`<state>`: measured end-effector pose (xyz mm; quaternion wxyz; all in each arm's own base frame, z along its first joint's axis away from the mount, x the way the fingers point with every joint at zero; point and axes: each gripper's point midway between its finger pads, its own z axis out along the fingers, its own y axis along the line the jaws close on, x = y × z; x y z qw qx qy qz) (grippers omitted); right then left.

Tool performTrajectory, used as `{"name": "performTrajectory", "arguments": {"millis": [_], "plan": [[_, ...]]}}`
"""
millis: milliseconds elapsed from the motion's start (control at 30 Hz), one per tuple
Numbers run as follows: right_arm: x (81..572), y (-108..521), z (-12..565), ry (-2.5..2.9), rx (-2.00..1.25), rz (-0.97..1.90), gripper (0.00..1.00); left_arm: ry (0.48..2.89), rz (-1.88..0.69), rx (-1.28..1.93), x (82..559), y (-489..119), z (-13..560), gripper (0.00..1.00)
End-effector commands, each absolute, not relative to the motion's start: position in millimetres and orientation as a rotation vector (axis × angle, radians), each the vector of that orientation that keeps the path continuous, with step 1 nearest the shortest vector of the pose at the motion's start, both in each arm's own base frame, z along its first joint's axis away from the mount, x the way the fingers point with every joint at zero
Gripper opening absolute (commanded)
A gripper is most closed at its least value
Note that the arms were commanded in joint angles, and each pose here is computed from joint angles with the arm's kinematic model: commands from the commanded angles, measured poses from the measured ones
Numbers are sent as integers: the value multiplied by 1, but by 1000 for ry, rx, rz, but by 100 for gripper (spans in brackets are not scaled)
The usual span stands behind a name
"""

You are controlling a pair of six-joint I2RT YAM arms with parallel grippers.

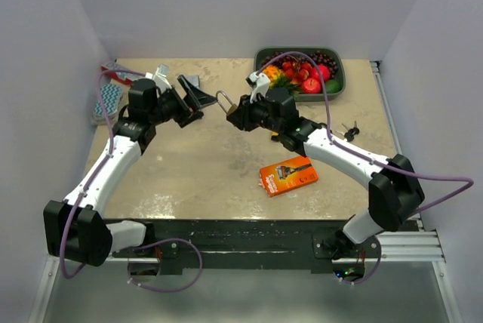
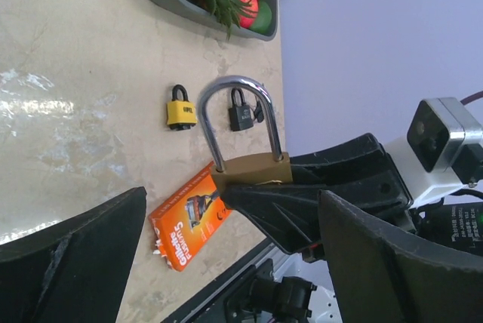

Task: Lock with the key
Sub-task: Lock the lock.

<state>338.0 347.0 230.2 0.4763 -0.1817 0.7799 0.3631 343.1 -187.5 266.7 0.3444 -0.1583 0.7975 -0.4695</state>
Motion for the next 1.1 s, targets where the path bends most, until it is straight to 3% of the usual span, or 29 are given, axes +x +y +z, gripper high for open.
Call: {"name": "performTrajectory", "arguments": {"millis": [0,167,600,867,1000,1067], "plan": [[347,366,326,1630,-384,990,0,2065,-1259,-421,341,-206,272,99],[340,381,327,1621,-416,1025,0,2102,-1260,-430,339,-215,255,99],[322,393,319,1630,-453,1050,0,1946,-1384,-373,335,-228,277,99],[325,392,316,1637,-449,1005,0,1947,-1460,-413,334,-233,277,73],[331,387,311,1648,-428,961,0,1956,-1485,-426,332,-235,276,71],[332,387,310,1649,-426,954,0,1957,-1488,-428,332,-236,277,78]]}}
